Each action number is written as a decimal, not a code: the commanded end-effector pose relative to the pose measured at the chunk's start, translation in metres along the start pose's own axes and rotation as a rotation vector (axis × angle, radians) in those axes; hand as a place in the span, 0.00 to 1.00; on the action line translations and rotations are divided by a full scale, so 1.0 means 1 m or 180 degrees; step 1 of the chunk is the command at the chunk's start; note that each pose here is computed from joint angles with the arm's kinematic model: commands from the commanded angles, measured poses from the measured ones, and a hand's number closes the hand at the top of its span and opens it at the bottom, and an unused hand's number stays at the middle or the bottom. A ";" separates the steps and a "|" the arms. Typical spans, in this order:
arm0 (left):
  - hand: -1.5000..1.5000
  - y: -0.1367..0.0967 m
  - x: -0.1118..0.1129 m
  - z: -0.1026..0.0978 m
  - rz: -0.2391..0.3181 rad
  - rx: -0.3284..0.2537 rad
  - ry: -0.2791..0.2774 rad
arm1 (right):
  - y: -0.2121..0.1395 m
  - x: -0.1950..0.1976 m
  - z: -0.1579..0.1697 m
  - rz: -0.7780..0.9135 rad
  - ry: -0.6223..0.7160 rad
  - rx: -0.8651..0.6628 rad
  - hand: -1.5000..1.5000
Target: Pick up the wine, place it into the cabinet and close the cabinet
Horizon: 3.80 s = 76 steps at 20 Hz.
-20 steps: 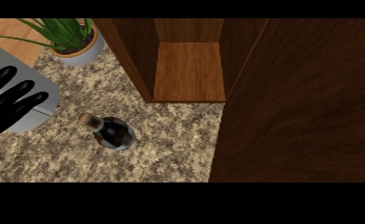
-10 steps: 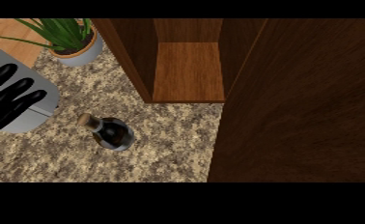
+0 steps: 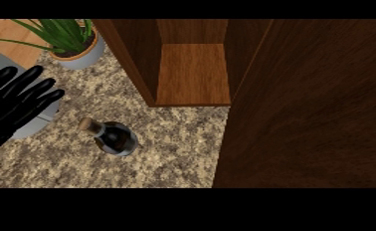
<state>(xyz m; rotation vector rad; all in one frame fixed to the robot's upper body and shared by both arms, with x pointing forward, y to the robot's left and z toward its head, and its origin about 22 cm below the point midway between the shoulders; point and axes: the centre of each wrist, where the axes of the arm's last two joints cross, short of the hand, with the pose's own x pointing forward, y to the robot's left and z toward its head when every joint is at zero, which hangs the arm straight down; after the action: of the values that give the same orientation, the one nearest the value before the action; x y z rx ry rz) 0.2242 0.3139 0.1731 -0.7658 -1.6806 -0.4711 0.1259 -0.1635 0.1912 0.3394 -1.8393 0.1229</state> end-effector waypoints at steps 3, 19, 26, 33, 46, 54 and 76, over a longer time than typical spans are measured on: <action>0.00 0.008 -0.035 0.000 -0.0043 -0.0006 0.0076 | -0.004 0.035 0.028 0.0225 -0.0340 -0.0151 0.00; 0.00 0.042 -0.107 0.010 -0.0109 0.0227 0.0247 | -0.001 0.040 0.030 0.0210 -0.0328 -0.0101 0.00; 0.00 0.047 -0.142 0.022 -0.0215 0.0345 0.0346 | 0.007 0.033 0.024 0.0250 -0.0284 -0.0093 0.00; 0.00 0.071 -0.164 0.028 -0.0241 0.0378 0.0480 | 0.008 0.033 0.029 0.0228 -0.0308 -0.0108 0.00; 0.00 0.089 -0.202 0.041 -0.0295 0.0453 0.0524 | 0.007 0.034 0.029 0.0267 -0.0282 -0.0075 0.00; 0.00 0.080 -0.247 0.036 -0.0015 0.0424 0.0728 | 0.010 0.031 0.018 0.0197 -0.0299 -0.0072 0.00; 1.00 0.059 -0.285 0.039 0.0462 0.0332 0.0621 | 0.004 0.034 0.023 0.0303 -0.0313 0.0017 0.00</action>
<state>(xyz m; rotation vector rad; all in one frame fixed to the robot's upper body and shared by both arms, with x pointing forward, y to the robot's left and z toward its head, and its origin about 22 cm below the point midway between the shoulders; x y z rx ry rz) 0.2751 0.3182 -0.1090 -0.5374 -1.4070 -0.4035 0.1215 -0.1556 0.1953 0.2452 -1.8769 0.1885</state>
